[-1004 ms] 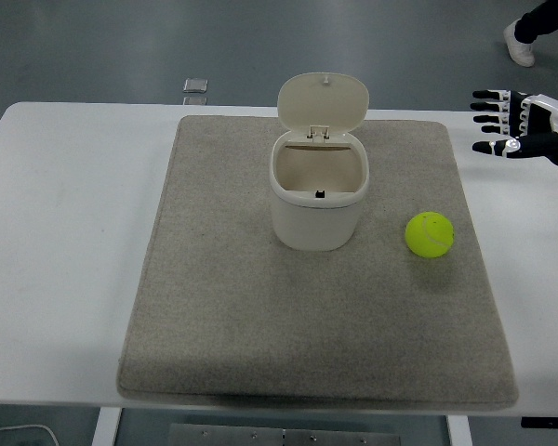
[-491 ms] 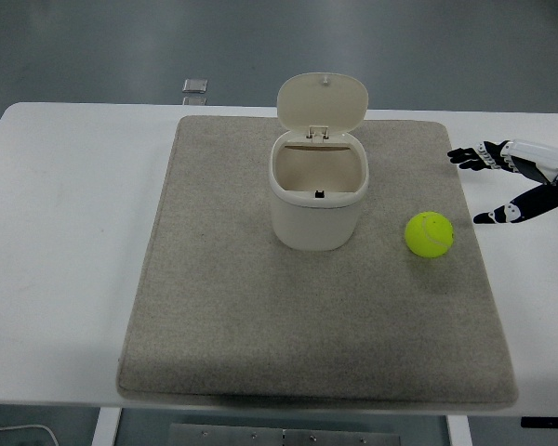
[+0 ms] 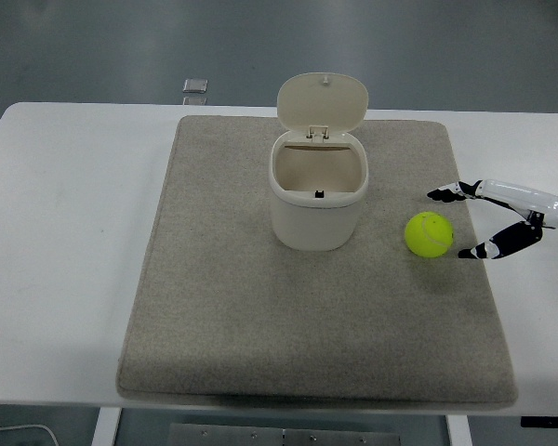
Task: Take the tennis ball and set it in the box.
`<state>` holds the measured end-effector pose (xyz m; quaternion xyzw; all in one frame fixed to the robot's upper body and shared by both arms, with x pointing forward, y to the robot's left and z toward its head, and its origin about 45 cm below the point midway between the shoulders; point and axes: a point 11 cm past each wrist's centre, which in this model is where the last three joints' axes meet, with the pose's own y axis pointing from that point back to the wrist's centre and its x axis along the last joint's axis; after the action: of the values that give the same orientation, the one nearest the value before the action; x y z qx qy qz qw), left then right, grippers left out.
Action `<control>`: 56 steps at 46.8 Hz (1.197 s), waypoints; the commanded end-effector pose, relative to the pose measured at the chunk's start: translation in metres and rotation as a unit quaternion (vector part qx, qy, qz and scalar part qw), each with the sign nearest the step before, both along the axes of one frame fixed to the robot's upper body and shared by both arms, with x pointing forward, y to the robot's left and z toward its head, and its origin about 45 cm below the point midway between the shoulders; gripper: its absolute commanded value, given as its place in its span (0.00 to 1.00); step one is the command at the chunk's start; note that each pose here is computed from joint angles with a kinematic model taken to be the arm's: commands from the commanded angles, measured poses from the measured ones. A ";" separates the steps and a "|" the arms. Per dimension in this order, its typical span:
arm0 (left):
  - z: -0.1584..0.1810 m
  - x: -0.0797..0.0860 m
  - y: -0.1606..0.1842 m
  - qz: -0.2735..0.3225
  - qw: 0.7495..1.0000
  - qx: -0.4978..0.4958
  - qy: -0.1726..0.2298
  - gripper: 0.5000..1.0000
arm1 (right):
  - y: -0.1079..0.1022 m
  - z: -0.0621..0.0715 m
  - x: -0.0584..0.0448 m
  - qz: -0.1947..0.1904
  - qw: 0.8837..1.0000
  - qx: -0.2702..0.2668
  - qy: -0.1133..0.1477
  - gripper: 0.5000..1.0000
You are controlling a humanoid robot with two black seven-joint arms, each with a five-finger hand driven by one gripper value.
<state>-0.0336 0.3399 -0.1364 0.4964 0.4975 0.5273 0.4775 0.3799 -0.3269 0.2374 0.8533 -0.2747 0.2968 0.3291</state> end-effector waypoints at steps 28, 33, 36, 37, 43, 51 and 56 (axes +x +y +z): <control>0.000 0.000 0.000 0.000 1.000 0.000 0.000 0.98 | 0.016 -0.019 0.002 0.000 1.000 0.000 -0.018 0.64; 0.000 0.000 0.000 0.000 1.000 0.000 0.000 0.98 | 0.020 -0.021 0.002 0.003 1.000 0.004 -0.016 0.61; 0.000 0.000 0.000 0.000 1.000 0.000 0.000 0.98 | 0.022 -0.023 0.001 0.004 1.000 0.004 -0.014 0.61; 0.000 0.000 0.000 0.000 1.000 0.000 0.000 0.98 | 0.021 -0.024 0.000 0.005 1.000 0.004 -0.014 0.61; 0.000 0.000 0.000 0.000 1.000 0.000 0.000 0.98 | 0.021 -0.024 0.000 0.004 1.000 0.004 -0.013 0.61; 0.000 0.000 0.000 0.000 1.000 0.000 0.000 0.98 | 0.022 -0.025 -0.001 0.005 1.000 0.005 -0.012 0.61; 0.000 0.000 0.000 0.000 1.000 0.000 0.000 0.98 | 0.022 -0.024 0.000 0.005 1.000 0.007 -0.013 0.57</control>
<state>-0.0337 0.3398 -0.1364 0.4963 0.4977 0.5272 0.4776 0.3793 -0.3049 0.2126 0.8526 -0.2763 0.3077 0.3194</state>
